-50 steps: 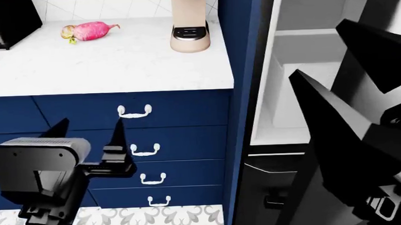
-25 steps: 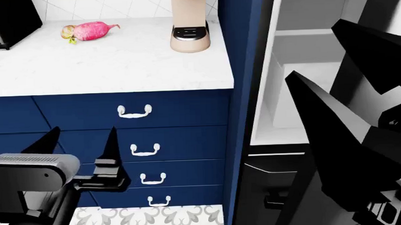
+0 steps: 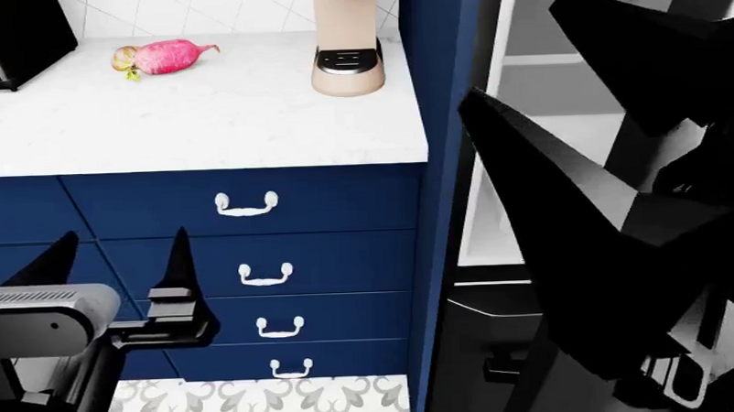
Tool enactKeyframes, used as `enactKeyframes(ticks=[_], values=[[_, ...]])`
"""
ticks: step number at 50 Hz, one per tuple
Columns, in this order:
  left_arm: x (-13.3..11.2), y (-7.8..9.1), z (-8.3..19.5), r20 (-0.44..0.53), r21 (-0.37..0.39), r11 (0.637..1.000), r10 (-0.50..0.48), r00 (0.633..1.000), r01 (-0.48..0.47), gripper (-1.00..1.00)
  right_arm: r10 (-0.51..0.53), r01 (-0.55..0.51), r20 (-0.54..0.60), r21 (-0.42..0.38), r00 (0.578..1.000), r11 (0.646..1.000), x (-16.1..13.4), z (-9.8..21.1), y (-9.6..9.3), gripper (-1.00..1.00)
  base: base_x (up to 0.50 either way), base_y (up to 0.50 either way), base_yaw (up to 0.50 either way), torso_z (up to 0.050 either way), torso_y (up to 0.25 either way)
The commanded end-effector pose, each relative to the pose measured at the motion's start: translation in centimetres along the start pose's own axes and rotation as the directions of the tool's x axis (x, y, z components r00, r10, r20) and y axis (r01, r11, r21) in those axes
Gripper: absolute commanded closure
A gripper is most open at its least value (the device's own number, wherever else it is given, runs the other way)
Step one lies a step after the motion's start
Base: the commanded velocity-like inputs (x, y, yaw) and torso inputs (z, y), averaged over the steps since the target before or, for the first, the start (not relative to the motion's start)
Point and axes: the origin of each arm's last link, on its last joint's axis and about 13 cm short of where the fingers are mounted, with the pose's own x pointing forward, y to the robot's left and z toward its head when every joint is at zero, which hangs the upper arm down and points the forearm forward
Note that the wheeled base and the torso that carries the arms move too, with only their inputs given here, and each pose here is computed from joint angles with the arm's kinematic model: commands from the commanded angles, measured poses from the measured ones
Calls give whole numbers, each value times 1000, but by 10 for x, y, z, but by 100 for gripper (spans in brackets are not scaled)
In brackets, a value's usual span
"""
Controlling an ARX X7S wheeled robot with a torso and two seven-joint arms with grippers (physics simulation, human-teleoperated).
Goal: Open the fridge door
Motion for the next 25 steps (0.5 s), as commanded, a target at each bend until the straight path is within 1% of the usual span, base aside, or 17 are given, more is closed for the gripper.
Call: enactKeyframes(ticks=[1, 7, 17, 21, 25], values=[[-1, 1, 0, 1, -2, 1000, 8, 1000, -8, -100, 3, -3, -35, 9, 999, 1000, 26, 2, 0, -100, 0, 0, 0, 0, 0], [0, 1, 0, -1, -3, 1000, 8, 1000, -8, -100, -28, 30, -53, 29, 998, 999, 39, -2, -3, -100, 0, 0, 0, 0, 0], [0, 1, 0, -2, -4, 1000, 6, 1000, -6, -100, -64, 67, -41, 96, 997, 993, 63, -8, -4, -100, 0, 0, 0, 0, 0], [0, 1, -1, -3, -4, 1000, 4, 1000, -4, -100, -103, 107, -39, 126, 994, 986, 71, -9, -5, -100, 0, 0, 0, 0, 0], [1, 0, -1, -5, -4, 1000, 1, 1000, -1, -100, -161, 167, -46, 158, 986, 973, 79, -11, -11, -100, 0, 0, 0, 0, 0]])
